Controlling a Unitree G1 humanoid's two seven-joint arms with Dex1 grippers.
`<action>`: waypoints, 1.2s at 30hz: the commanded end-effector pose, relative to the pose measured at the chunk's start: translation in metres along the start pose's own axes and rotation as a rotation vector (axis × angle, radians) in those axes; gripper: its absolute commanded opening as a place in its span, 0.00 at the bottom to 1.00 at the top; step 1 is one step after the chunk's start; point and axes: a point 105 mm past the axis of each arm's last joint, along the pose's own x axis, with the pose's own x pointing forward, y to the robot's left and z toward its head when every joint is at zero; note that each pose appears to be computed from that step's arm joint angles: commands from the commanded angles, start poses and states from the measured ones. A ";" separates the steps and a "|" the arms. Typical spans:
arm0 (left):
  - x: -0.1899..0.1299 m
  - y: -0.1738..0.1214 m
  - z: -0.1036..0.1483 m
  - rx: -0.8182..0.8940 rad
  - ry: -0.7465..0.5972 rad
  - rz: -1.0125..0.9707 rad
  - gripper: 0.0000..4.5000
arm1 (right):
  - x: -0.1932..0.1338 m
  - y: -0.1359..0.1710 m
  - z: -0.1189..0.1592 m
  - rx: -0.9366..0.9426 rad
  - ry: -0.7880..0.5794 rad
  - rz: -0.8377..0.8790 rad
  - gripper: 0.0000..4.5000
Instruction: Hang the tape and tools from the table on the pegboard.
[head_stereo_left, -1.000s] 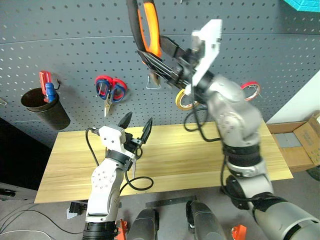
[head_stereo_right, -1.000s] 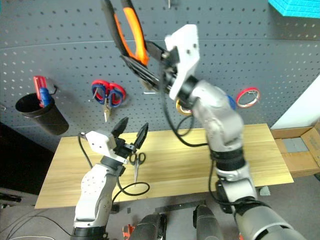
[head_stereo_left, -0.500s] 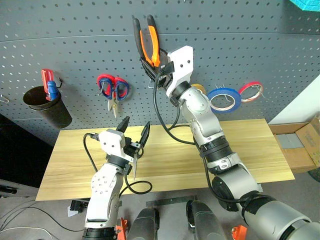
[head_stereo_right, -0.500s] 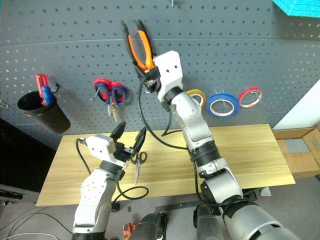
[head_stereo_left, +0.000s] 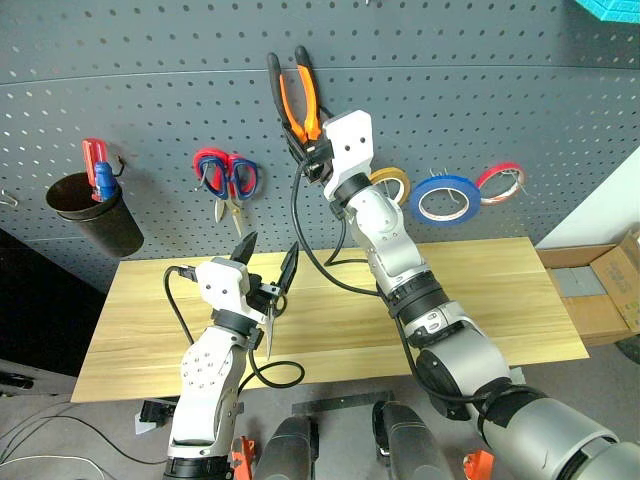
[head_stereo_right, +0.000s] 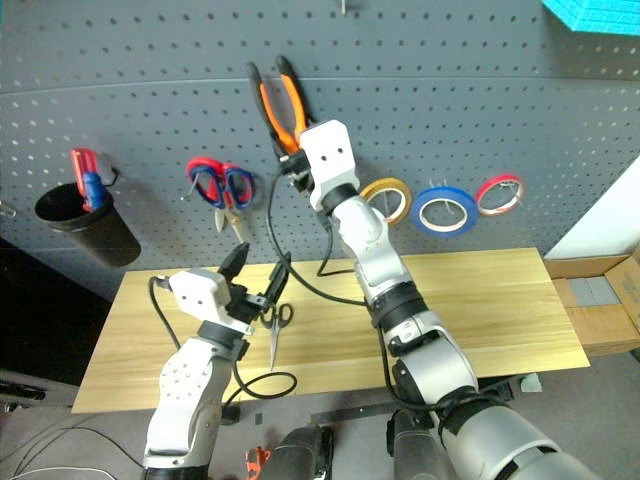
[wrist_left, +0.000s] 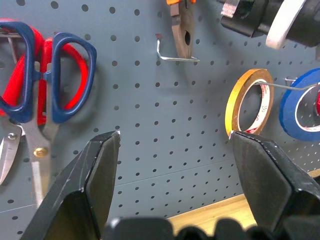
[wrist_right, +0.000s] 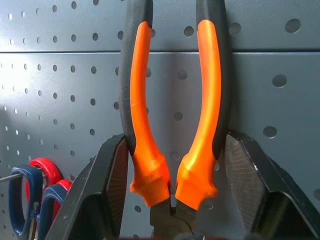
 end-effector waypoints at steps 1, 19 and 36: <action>0.001 -0.004 0.015 0.022 -0.052 -0.016 0.83 | 0.007 0.006 0.014 -0.017 -0.039 0.035 0.51; -0.027 0.010 -0.054 -0.039 0.370 0.008 0.83 | -0.065 -0.005 0.022 0.016 0.125 0.269 1.00; -0.054 0.029 -0.143 0.043 0.913 0.253 0.83 | -0.215 0.018 -0.043 0.304 0.725 0.578 1.00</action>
